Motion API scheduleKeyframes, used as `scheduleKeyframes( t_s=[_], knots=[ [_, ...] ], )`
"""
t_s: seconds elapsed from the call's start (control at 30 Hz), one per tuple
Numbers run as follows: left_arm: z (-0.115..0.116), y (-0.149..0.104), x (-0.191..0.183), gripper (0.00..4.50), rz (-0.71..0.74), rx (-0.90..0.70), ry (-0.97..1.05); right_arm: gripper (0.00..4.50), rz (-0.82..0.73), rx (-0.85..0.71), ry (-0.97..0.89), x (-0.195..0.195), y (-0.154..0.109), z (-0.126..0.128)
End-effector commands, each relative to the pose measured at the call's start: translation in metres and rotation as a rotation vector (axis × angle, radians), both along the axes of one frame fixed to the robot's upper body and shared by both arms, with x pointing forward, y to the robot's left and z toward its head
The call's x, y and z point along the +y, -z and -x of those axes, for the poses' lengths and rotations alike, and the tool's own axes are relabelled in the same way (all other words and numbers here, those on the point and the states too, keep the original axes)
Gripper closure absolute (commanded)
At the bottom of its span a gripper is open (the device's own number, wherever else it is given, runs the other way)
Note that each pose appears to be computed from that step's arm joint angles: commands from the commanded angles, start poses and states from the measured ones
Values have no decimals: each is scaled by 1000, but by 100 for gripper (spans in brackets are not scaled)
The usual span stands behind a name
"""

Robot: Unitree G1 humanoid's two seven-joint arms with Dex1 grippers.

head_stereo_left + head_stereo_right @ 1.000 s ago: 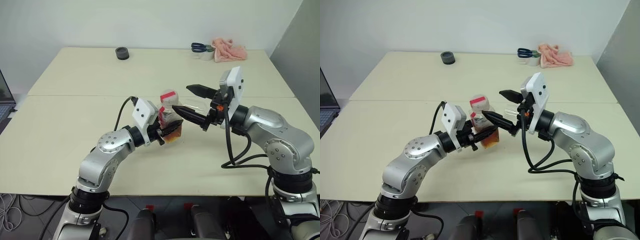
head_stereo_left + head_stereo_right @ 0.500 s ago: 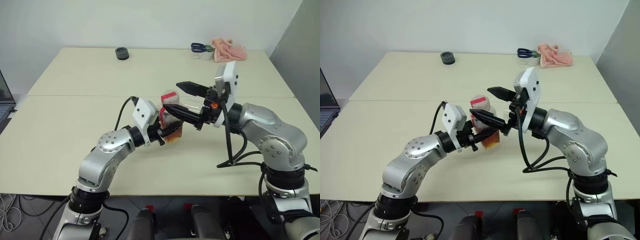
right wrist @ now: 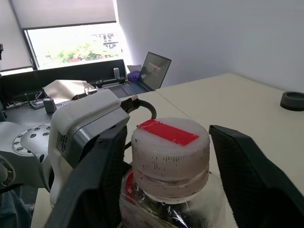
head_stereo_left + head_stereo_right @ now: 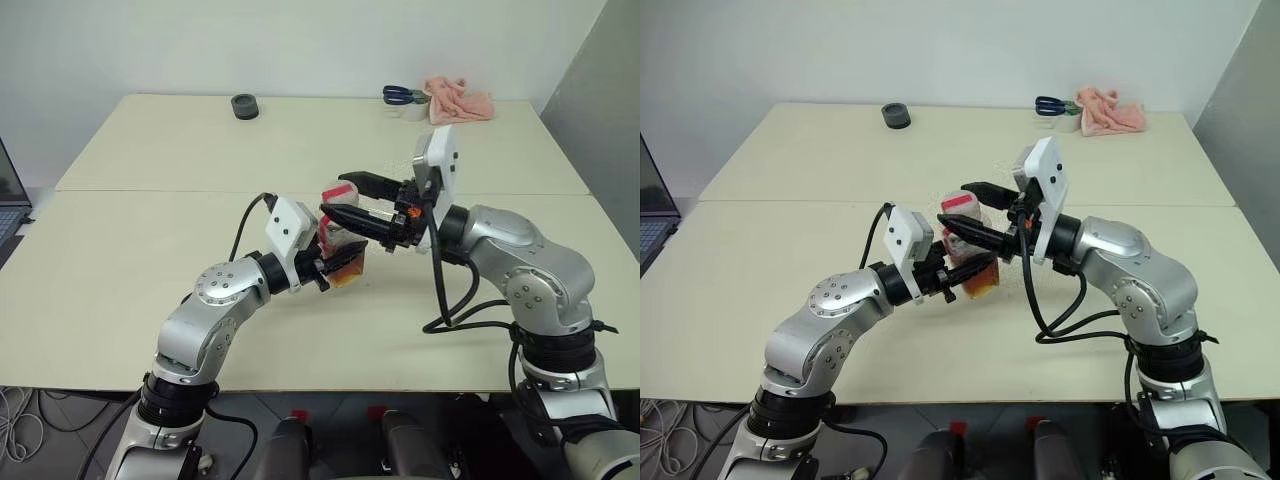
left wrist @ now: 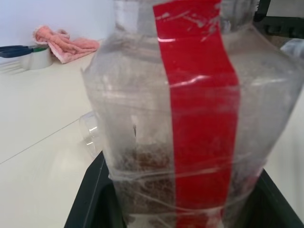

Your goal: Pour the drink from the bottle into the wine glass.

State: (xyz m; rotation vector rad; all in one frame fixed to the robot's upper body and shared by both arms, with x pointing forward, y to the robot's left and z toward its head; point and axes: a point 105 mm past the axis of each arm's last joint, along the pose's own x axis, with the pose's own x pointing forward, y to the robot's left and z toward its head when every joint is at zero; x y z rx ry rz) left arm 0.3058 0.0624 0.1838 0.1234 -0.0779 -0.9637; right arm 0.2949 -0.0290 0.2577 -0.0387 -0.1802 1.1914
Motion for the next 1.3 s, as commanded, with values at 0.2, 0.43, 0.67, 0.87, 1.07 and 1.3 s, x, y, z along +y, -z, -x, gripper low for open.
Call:
scheduleKeyframes(
  t_s=[0.2, 0.43, 0.67, 0.87, 1.07, 1.3],
  knots=[
    [9, -13, -3, 267, 15, -54, 30, 267, -97, -123, -14, 0, -35, 5],
    [16, -10, -5, 267, 13, -32, 64, 267, -109, -172, -65, -8, -50, 7],
    [40, -6, 1, 267, -47, -4, 183, 267, -46, -139, -178, -17, -49, 8],
    [49, -4, 14, 267, -100, 13, 232, 267, -33, -213, -170, -23, -62, 5],
    [49, -3, 11, 267, -94, 15, 233, 267, -54, -237, -138, -28, -72, 3],
    [41, -6, 15, 267, -76, -7, 173, 267, -97, -143, 139, -69, -58, -16]
  ],
)
